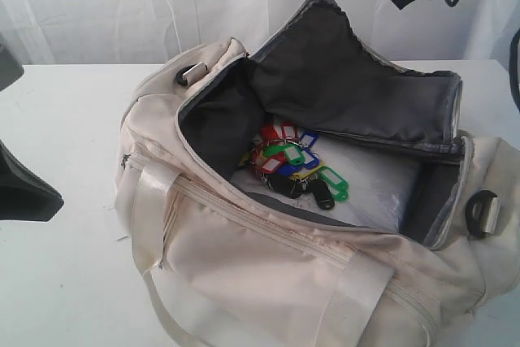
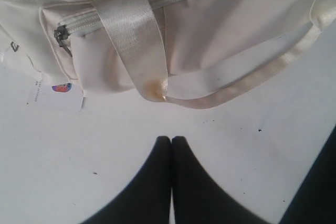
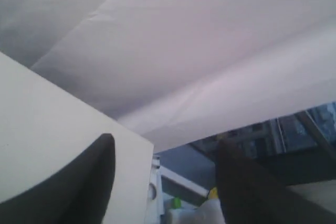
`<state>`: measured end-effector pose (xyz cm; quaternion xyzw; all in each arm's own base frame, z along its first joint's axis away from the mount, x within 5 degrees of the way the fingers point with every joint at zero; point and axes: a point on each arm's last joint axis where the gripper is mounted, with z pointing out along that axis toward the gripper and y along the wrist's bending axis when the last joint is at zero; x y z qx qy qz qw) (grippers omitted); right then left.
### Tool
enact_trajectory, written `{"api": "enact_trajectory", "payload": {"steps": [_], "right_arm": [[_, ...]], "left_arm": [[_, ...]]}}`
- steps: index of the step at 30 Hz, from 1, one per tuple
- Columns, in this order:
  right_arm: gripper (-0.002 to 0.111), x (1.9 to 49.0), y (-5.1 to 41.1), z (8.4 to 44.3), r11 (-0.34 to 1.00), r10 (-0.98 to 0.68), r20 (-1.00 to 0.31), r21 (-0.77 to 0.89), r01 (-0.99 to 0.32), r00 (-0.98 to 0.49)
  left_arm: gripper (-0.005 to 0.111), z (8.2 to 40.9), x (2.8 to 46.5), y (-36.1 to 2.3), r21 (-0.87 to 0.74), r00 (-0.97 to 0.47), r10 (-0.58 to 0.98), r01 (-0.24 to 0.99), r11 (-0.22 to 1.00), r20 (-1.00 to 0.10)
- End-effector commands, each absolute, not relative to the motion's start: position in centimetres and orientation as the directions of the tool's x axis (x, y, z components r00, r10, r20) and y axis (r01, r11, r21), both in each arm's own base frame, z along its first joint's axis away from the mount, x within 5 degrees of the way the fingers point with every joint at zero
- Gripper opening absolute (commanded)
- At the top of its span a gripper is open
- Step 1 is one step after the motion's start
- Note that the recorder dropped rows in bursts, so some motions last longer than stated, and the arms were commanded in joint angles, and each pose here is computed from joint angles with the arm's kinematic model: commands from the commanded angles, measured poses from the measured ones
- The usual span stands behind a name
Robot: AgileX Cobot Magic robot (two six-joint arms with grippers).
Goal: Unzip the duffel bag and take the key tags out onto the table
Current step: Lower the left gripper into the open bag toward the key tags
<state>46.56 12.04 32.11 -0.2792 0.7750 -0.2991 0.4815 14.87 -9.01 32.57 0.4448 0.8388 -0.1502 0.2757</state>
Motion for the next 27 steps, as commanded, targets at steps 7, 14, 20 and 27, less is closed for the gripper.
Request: {"api": "enact_trajectory", "payload": {"steps": [7,14,20,27], "right_arm": [[0.000,41.8,12.3,36.6,0.918,-0.397,-0.761,-0.320,-0.236,-0.513],[0.000,36.3,13.1,40.4,0.878,-0.400,-0.733,-0.133,-0.460,-0.550],[0.000,31.3,11.6,41.4,0.872,-0.398,-0.711,-0.097,-0.480,-0.579],[0.000,23.7,9.2,41.7,0.887,-0.314,-0.788,-0.044,-0.460,-0.529]], "left_arm": [[0.000,32.6,14.8,-9.1,-0.010,-0.447,0.650,0.828,0.561,-0.615],[0.000,32.2,15.8,-9.2,0.061,-0.406,0.614,0.800,0.596,-0.677],[0.000,33.8,16.3,-10.5,-0.063,-0.421,0.472,0.794,0.604,-0.775],[0.000,37.5,19.6,-12.7,-0.088,-0.388,0.504,0.850,0.519,-0.772]]}}
